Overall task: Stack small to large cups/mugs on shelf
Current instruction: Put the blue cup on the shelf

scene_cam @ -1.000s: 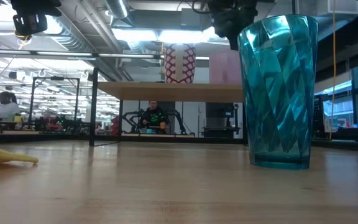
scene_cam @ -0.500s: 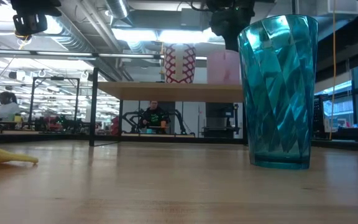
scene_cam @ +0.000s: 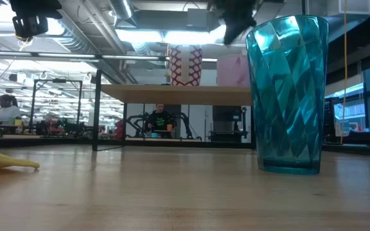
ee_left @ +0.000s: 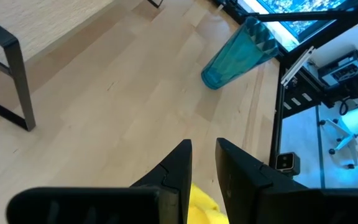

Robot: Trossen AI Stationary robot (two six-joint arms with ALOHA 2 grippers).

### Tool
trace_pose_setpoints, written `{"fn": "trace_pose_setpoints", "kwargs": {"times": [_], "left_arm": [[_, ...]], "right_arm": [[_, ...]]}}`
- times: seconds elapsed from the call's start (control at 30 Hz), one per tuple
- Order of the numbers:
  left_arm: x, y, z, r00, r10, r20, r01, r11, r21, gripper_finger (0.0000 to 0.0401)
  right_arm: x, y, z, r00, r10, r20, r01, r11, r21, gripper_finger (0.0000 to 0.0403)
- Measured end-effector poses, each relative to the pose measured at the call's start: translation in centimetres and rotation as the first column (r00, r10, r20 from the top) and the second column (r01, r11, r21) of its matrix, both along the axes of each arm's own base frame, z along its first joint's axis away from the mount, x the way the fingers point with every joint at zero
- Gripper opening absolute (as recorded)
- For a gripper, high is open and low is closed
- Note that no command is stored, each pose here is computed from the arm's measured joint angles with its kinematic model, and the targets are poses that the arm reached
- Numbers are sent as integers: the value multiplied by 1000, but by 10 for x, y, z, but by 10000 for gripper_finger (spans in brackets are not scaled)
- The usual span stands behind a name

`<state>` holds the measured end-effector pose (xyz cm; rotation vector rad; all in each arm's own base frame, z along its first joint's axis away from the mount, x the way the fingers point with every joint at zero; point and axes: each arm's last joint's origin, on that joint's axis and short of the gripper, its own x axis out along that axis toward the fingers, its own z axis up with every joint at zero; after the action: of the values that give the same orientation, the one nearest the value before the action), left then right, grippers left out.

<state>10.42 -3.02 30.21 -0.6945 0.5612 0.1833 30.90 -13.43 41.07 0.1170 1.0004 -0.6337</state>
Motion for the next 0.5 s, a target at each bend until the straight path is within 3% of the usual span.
{"fn": "trace_pose_setpoints", "kwargs": {"times": [0.07,0.17,0.3,0.37,0.43,0.5], "left_arm": [[0,0,-1,1000,0,-6,0,1000,2,66],[0,0,-1,1000,0,-6,0,1000,2,66],[0,0,-1,1000,0,-6,0,1000,1,66],[1,0,0,1000,0,0,0,1000,-1,66],[8,-3,1,1000,-5,15,5,1000,-7,66],[15,-8,3,999,-23,49,24,1000,-16,66]], "right_arm": [[0,9,17,997,32,68,-32,999,-5,90],[-9,25,39,989,48,142,-59,995,75,90],[-28,58,53,993,50,104,-72,974,217,90],[-34,83,60,971,137,195,-193,932,306,90],[-43,113,67,939,216,267,-313,859,405,90],[-50,141,64,943,257,211,-325,849,416,90]]}}
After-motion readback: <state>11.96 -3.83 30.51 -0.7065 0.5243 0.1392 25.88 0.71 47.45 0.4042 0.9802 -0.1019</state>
